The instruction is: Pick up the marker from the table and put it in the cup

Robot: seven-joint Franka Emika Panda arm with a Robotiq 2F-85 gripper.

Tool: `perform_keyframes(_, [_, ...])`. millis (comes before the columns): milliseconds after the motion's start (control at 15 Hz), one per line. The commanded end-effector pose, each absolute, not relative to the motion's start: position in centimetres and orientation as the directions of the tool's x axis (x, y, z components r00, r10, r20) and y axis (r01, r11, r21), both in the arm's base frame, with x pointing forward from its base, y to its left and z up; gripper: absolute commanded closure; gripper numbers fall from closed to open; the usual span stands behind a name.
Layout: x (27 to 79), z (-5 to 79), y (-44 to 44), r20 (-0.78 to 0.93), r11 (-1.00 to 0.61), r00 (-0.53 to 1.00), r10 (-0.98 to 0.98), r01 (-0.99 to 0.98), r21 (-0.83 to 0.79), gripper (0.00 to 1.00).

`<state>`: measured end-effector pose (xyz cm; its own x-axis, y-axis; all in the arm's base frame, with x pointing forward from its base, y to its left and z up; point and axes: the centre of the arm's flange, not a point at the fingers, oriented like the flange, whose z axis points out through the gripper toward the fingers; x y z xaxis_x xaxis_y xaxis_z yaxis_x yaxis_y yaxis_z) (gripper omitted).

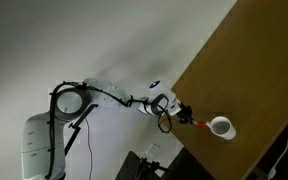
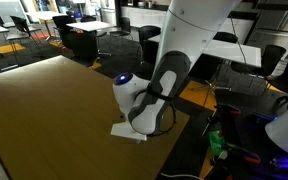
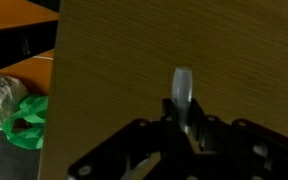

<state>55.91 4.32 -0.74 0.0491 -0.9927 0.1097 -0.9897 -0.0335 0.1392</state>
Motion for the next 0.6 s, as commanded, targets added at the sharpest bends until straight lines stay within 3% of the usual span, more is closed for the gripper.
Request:
perform_keyframes(0, [56.2, 2.6, 4.4, 0.123, -0.021, 0.043, -0.992, -0.984, 0.179, 0.95])
perform_keyframes(533, [57.7, 6.6, 5.6, 0.174, -0.022, 0.049, -0.984, -0.988, 0.151, 0.95])
